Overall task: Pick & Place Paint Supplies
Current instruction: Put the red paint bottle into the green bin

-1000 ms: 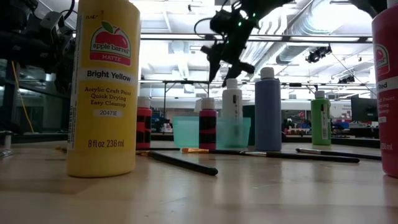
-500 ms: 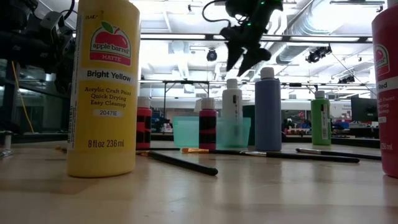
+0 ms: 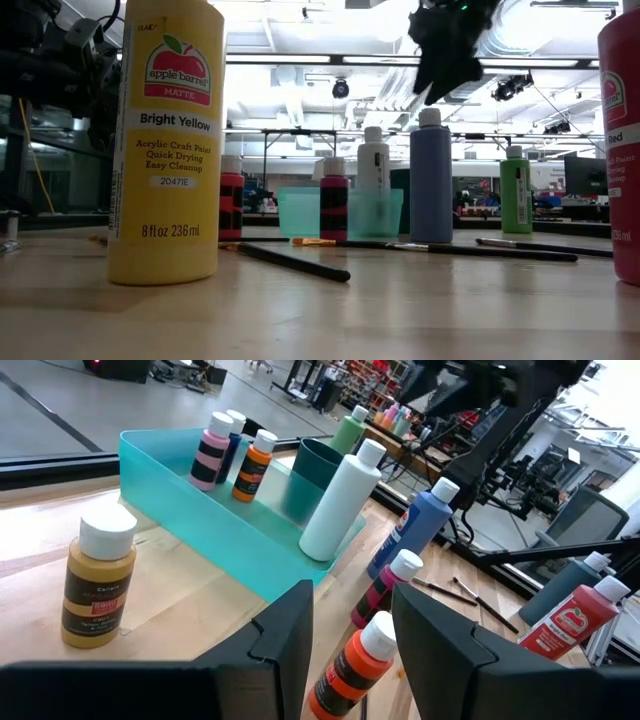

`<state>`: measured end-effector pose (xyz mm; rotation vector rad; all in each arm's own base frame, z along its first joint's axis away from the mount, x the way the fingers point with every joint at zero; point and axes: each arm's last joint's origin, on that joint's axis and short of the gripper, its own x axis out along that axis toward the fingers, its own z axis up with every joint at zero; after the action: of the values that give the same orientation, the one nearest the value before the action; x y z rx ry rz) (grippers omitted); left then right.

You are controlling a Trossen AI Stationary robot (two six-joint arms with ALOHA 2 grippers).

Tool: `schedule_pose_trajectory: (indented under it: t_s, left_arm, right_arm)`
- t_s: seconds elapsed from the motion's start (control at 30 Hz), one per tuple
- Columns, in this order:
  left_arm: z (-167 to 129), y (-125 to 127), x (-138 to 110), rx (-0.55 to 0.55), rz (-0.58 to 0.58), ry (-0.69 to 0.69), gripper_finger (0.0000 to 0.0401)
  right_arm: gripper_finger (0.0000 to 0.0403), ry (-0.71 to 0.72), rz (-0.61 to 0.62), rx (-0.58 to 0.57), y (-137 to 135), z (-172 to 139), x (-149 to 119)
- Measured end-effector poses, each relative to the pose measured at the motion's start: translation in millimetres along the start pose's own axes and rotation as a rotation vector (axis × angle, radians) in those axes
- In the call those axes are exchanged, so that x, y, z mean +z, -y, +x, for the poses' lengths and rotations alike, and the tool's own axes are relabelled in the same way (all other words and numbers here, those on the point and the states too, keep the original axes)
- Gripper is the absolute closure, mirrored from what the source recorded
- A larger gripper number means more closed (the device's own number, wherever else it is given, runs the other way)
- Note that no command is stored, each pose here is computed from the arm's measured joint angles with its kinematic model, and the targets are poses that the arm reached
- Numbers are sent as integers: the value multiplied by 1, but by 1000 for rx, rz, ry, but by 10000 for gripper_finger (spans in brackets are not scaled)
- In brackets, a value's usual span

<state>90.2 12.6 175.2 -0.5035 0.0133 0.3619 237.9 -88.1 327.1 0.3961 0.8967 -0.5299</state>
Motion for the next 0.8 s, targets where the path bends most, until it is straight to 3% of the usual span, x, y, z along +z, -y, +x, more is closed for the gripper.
schedule_pose_trajectory:
  t_s: [0.33, 0.8]
  left_arm:
    - [0, 0, 0, 0, 0, 0, 265]
    - [0, 0, 0, 0, 0, 0, 265]
  right_arm:
    - [160, 17, -65, 45, -6, -41, -21]
    - [160, -7, -143, 91, -23, -47, -33]
